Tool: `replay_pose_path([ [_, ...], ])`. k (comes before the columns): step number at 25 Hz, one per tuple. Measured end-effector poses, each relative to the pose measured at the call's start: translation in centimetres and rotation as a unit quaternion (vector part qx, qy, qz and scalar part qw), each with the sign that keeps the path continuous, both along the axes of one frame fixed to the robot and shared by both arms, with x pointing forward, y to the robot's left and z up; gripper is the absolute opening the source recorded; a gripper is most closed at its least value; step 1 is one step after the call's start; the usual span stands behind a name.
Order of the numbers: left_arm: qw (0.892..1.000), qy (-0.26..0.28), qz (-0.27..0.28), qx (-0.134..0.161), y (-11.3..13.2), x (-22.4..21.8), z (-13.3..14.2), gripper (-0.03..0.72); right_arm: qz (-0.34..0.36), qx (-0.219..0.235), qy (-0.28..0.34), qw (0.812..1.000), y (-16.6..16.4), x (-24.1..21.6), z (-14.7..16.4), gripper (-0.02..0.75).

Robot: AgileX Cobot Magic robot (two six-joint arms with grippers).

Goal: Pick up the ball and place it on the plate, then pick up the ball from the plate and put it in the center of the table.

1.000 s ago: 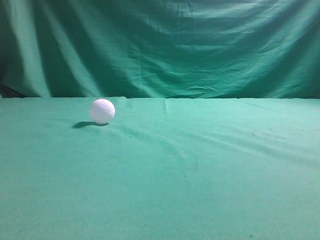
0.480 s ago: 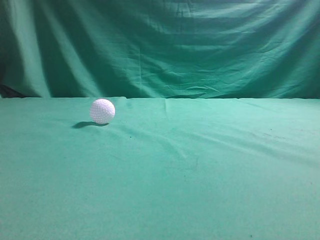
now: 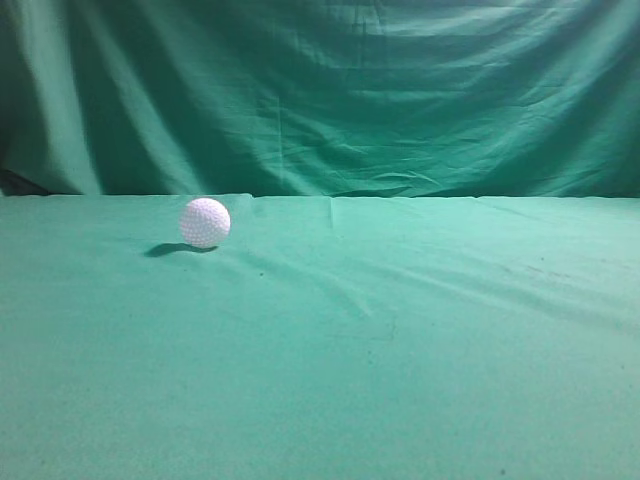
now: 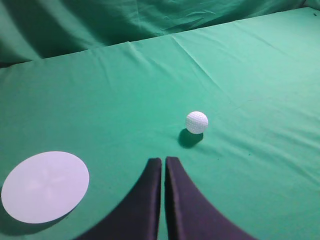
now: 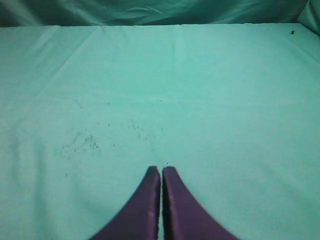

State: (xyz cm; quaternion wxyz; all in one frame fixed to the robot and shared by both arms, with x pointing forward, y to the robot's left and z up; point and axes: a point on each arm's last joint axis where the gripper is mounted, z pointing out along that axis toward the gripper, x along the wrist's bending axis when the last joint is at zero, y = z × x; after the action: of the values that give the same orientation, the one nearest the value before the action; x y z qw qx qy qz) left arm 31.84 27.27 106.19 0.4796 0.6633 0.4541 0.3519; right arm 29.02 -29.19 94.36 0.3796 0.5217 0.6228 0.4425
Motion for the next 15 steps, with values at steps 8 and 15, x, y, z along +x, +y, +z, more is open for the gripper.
replay_pose_path([
  [8,0.996,-0.088,0.011,0.026,0.7,-3.1,-0.8,0.000,0.000,0.000,0.000,1.000,0.0,0.0,0.0,0.000],
  [15,0.986,-0.153,0.072,-0.004,1.7,-2.8,-6.7,0.000,0.000,0.000,0.000,1.000,0.0,0.0,0.0,0.000],
])
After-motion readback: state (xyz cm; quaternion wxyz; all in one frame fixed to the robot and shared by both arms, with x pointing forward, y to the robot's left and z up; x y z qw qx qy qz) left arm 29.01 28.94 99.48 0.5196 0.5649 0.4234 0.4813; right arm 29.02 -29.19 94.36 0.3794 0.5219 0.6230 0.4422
